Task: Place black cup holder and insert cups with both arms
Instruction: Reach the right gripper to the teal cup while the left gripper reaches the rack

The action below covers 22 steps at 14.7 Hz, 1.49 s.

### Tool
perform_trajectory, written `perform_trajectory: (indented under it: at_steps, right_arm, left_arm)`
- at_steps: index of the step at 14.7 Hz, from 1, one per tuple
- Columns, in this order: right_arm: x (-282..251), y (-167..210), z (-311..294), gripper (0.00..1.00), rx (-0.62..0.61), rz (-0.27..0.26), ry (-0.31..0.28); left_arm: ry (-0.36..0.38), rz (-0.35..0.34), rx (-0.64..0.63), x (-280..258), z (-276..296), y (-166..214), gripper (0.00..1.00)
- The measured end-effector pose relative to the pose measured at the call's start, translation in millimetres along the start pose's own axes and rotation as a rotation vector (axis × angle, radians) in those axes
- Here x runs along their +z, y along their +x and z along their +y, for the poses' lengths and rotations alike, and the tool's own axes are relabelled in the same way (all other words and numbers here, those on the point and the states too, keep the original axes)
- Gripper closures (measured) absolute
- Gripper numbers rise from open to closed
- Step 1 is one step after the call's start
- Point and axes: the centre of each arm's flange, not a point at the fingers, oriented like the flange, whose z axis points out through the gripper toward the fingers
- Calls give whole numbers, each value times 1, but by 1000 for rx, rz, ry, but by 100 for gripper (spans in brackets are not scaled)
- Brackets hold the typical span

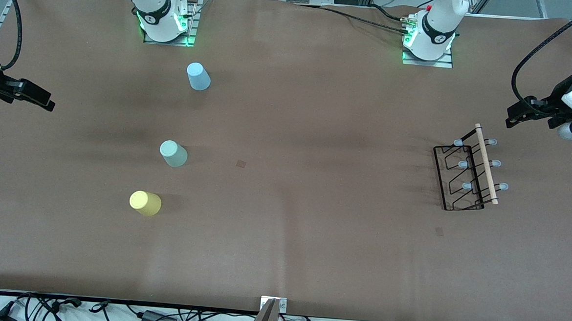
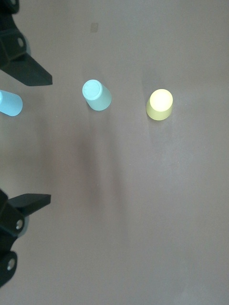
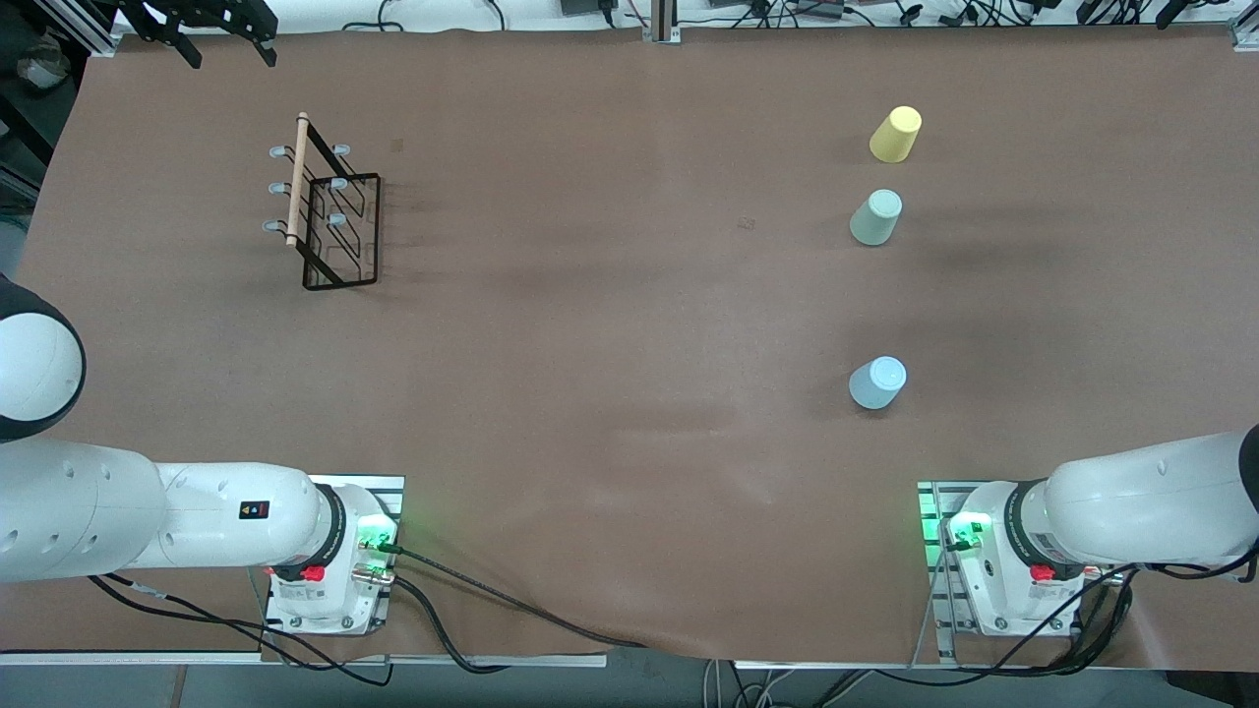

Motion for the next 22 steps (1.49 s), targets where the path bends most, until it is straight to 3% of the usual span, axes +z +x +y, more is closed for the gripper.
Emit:
perform_trajectory:
  at_steps: [7,11,16,18,22]
  right_arm:
    - [0,-1,-4,0,-8,-1,0]
    - [3,-1,-10,0,-17,-13,-1]
    - [53,10,-43,0,-68,-118,-14]
    - [80,15,-54,0,-83,-130,-12]
    - [152,11,-73,0,-94,-82,26]
  left_arm:
    - [0,-10,-2,3,-1,0,0]
    - [1,-100,-9,32,-5,8,0]
    - [-4,-222,-23,89,-28,28,0]
    - [-7,-201,-31,109,-39,41,0]
    - [-7,-105,-41,175,-49,51,0]
